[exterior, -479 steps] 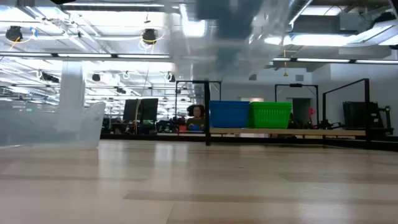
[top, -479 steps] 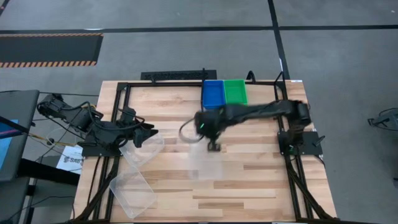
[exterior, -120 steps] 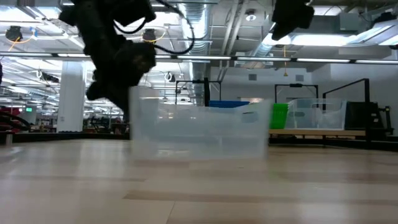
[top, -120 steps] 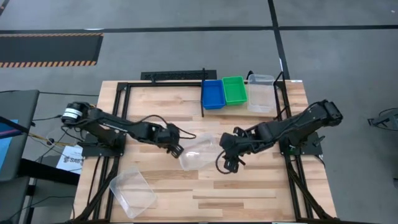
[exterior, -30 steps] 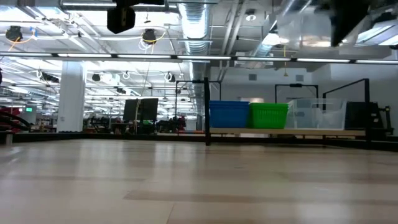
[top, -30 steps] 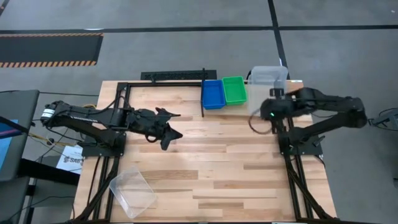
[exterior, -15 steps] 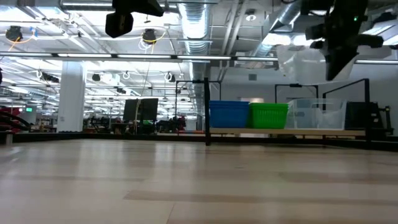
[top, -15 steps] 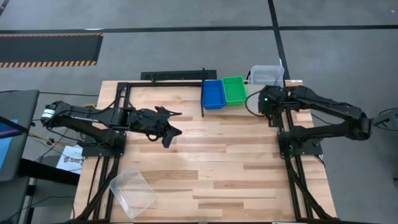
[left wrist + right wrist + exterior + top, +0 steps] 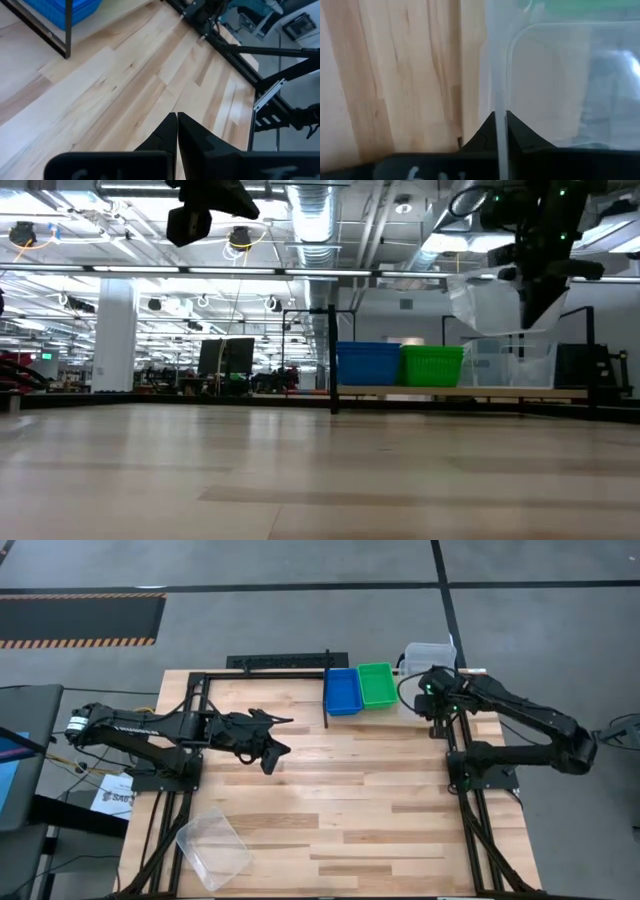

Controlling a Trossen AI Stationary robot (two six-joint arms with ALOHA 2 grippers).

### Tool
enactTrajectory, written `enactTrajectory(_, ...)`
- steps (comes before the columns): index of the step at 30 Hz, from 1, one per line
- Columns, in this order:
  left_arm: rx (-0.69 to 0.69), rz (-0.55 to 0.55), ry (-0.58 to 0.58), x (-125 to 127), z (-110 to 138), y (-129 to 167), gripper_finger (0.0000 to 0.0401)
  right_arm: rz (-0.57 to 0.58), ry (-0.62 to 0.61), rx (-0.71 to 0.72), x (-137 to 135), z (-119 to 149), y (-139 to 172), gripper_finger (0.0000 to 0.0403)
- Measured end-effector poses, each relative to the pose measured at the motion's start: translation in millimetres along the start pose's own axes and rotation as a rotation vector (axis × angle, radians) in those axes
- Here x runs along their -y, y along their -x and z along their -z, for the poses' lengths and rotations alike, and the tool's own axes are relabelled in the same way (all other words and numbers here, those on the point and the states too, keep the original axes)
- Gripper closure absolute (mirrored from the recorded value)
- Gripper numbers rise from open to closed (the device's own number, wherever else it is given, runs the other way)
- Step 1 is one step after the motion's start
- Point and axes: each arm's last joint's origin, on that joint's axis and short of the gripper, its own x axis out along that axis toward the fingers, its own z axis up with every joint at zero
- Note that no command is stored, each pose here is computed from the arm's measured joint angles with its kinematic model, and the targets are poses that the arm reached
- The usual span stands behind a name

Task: Stack baskets on shelf by color
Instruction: Stack the top transparent bin on top of the transparent bin on the shelf

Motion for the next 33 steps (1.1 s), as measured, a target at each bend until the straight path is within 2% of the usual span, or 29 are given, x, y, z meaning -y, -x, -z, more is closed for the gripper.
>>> enactTrajectory(8, -0.016, -0.015, -0.002, -1.5, 1.5, 0.0, 0.0401, -0.037, 0.011, 0.039, 7.0, 4.5, -3.4, 0.0387)
enactTrajectory(22, -0.013, -0.021, -0.002, -1.8, 1.4, 0.0, 0.0401, -0.026, -0.021, 0.062, 14.1, 7.0, -4.4, 0.0386)
enactTrajectory(29, -0.016, -0.025, -0.003, -2.2, 1.8, 0.0, 0.0401, -0.030, -0.018, 0.067, 14.0, 6.7, -4.5, 0.0354)
enactTrajectory(33, -0.016, -0.025, -0.003, -2.2, 1.8, 0.0, 0.0401, -0.029, -0.008, 0.067, 14.0, 6.7, -4.5, 0.0349)
